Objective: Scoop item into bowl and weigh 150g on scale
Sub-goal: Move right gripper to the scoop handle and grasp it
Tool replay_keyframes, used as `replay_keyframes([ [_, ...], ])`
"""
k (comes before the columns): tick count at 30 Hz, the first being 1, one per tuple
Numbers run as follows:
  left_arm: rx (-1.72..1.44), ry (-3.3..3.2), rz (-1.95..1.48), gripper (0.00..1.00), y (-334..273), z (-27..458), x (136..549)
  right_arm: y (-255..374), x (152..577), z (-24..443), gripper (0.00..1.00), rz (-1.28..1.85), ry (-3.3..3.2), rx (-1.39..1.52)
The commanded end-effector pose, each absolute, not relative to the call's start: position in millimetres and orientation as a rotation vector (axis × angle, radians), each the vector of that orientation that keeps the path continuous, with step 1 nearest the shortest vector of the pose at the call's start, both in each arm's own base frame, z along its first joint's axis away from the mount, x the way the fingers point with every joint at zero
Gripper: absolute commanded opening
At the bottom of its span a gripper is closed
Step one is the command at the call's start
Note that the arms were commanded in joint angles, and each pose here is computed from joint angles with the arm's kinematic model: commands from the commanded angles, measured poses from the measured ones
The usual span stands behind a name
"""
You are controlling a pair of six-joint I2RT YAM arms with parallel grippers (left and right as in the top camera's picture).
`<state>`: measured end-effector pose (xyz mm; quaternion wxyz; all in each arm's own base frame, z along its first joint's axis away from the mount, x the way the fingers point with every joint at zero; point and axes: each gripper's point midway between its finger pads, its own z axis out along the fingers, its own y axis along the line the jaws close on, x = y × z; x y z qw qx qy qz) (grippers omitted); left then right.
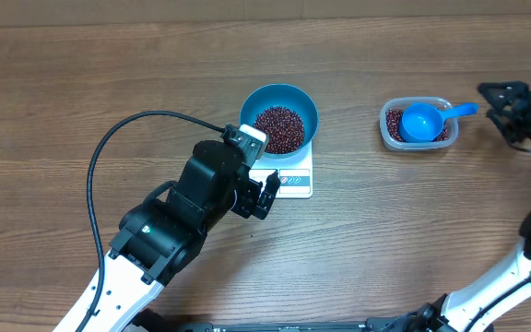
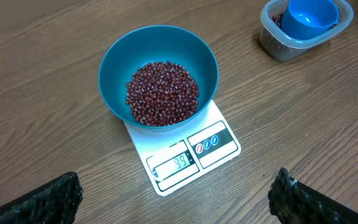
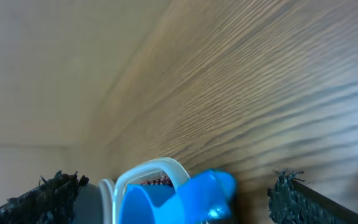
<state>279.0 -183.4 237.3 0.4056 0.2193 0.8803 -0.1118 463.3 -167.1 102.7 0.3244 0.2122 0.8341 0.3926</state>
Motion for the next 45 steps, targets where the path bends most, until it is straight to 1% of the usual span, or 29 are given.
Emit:
replay_keyframes([
  [1,0.555,2.208,-0.291,1.0,-183,241,278,-156,473,94,1.0,0.96,2.24,0.496],
  [12,0.555,2.208,-0.291,0.99,-183,241,278,-158,468,84,1.0,0.909,2.293,0.517],
  [23,0.555,2.208,-0.291,1.0,-183,241,278,-158,469,85,1.0,0.909,2.286,0.507],
  [30,0.554,2.208,-0.292,1.0,-183,241,278,-151,470,93,1.0,0.973,2.25,0.474],
  [36,0.554,2.208,-0.291,1.0,-183,241,278,-145,468,96,0.93,1.028,2.241,0.471],
  [41,0.555,2.209,-0.292,1.0,-183,241,278,-139,468,103,0.91,1.082,2.213,0.449],
  [45,0.555,2.209,-0.292,1.0,-183,241,278,-137,468,106,0.87,1.109,2.197,0.436],
])
